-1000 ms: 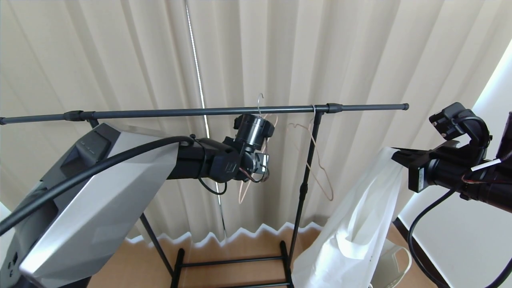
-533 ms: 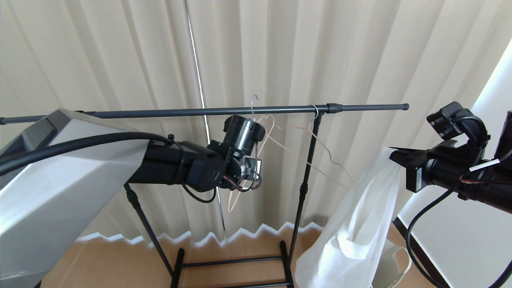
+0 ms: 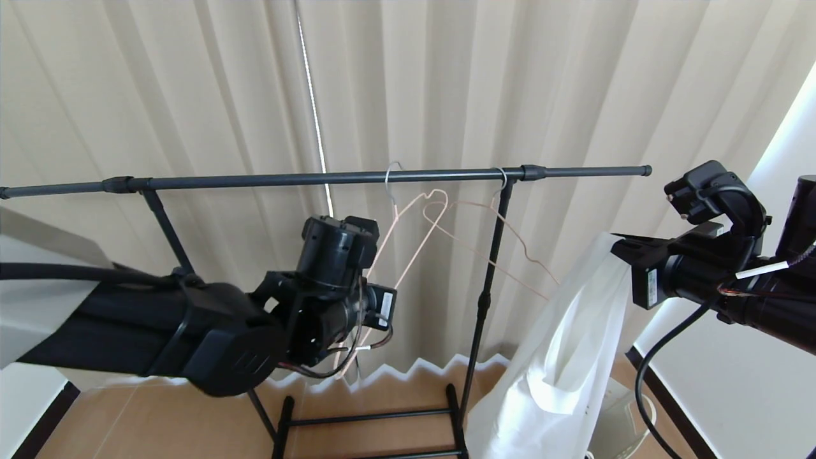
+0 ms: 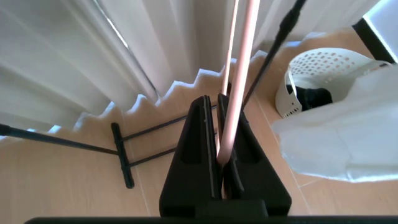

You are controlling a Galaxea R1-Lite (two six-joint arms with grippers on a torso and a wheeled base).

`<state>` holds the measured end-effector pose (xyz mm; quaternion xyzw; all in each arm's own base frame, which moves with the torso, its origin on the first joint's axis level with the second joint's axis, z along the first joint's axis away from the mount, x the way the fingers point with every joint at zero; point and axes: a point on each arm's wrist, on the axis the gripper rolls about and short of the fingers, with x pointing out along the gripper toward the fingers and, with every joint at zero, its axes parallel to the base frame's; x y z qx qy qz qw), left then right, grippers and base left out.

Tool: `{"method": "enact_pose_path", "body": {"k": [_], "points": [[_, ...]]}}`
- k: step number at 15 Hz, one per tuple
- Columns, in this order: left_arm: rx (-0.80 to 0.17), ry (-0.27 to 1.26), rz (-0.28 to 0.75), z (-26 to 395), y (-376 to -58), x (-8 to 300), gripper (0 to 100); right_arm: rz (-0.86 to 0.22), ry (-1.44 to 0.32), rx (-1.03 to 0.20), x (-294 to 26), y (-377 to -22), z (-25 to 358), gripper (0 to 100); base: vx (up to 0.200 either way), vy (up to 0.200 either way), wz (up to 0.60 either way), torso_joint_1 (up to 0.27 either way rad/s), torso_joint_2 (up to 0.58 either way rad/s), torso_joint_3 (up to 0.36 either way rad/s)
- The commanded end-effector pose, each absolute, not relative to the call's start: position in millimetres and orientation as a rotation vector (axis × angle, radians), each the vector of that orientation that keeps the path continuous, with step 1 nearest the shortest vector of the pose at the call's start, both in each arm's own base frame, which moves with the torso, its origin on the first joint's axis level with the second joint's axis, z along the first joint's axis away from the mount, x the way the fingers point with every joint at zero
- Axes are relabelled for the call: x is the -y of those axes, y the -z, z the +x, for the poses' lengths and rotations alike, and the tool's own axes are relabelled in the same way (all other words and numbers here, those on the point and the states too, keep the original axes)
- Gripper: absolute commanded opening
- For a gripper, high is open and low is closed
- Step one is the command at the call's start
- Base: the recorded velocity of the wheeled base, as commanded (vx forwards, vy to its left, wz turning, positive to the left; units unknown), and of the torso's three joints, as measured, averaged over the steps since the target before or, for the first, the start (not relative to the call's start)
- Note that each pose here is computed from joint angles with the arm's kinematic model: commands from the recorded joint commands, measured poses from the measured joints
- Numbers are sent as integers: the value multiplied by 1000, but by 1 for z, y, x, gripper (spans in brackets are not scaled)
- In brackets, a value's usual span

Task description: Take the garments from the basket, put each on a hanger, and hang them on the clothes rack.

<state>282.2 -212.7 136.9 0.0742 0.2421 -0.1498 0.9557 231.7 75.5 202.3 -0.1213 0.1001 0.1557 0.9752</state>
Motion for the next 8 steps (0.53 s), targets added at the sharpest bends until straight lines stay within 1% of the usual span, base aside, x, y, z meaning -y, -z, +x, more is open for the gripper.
{"method": "enact_pose_path", "body": {"k": [1, 2, 4, 6, 8], "points": [[-417, 471, 166, 240, -137, 182, 0, -252, -294, -189, -81, -205, 228, 0, 0, 0, 0, 0, 0, 0], [-393, 529, 188, 232, -131, 175, 0, -259, -257, -191, -83, -205, 227, 0, 0, 0, 0, 0, 0, 0], [-357, 598, 226, 220, -118, 167, 0, -275, -191, -197, -89, -205, 225, 0, 0, 0, 0, 0, 0, 0], [-332, 650, 232, 207, -104, 158, 0, -292, -118, -205, -95, -204, 225, 0, 0, 0, 0, 0, 0, 0], [-305, 687, 221, 197, -97, 152, 0, -302, -51, -213, -97, -203, 232, 0, 0, 0, 0, 0, 0, 0]]}}
